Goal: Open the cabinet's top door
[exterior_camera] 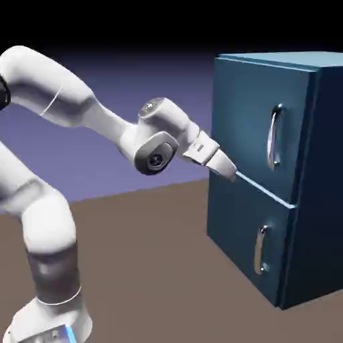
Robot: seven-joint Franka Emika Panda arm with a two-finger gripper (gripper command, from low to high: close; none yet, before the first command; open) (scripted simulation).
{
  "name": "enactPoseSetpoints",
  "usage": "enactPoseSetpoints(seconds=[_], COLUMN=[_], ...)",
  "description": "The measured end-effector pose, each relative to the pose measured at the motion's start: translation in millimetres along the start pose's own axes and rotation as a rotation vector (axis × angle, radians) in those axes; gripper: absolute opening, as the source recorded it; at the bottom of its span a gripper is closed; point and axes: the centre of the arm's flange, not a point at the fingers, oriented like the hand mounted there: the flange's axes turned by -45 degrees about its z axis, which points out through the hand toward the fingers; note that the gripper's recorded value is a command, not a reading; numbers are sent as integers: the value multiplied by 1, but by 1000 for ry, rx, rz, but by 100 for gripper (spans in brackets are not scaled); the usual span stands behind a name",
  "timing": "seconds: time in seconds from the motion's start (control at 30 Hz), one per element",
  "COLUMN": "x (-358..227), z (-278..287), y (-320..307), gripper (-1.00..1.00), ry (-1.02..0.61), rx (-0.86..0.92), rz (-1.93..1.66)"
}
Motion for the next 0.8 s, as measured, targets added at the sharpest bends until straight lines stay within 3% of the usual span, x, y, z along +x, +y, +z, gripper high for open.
enactPoseSetpoints(seconds=[0.8], x=[47], z=[-75], y=[-11], gripper=[100], ry=[275], rx=[-19], rz=[-65])
